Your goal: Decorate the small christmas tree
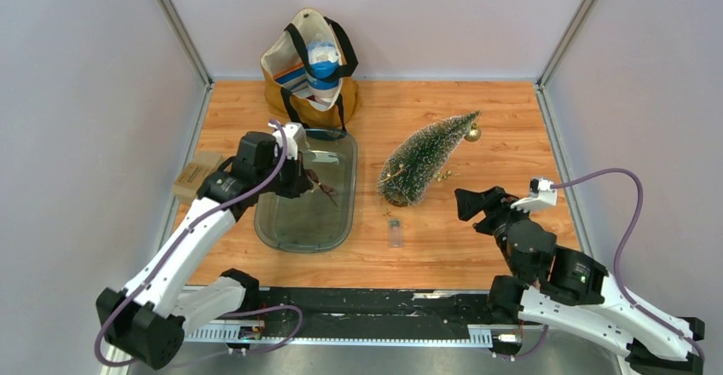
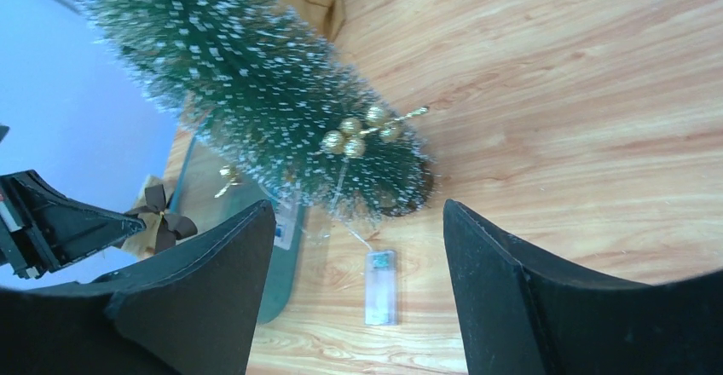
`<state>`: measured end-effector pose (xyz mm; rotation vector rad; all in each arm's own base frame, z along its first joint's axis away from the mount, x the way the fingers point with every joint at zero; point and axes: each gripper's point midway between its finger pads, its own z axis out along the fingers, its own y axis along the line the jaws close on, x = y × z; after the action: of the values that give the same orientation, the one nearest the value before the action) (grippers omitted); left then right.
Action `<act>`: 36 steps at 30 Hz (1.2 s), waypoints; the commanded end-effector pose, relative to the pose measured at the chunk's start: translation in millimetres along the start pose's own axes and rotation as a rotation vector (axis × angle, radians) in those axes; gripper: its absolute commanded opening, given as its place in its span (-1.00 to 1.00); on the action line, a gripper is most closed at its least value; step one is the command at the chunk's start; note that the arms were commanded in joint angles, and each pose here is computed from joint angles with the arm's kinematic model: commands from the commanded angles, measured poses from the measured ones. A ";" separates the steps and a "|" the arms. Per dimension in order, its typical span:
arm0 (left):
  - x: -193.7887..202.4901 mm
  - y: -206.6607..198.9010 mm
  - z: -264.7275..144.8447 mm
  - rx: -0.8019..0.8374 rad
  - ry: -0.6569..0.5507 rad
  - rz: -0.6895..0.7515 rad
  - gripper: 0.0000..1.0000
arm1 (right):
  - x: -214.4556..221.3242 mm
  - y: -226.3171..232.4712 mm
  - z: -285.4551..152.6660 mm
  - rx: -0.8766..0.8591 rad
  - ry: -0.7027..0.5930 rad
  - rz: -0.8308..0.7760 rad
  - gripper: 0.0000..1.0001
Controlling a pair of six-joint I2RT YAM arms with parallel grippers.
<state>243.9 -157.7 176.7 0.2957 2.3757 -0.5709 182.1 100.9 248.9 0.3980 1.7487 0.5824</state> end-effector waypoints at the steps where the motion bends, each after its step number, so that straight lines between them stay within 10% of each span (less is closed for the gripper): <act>1: -23.1 -46.4 -38.2 0.231 -0.141 0.067 -1.00 | -28.5 38.5 -12.0 -0.158 -0.015 0.045 0.50; 16: -27.8 -114.0 -96.4 0.587 -0.242 0.174 -1.00 | 3.4 180.9 -46.6 -0.680 0.245 -0.329 0.33; 36: -24.7 -141.4 -114.6 0.724 -0.250 0.191 -1.00 | 73.4 242.4 -21.7 -0.647 0.422 -0.254 0.43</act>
<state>154.9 -226.7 297.6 0.6802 1.8891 -1.2490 132.6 319.4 303.6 -0.5132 1.8758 0.9226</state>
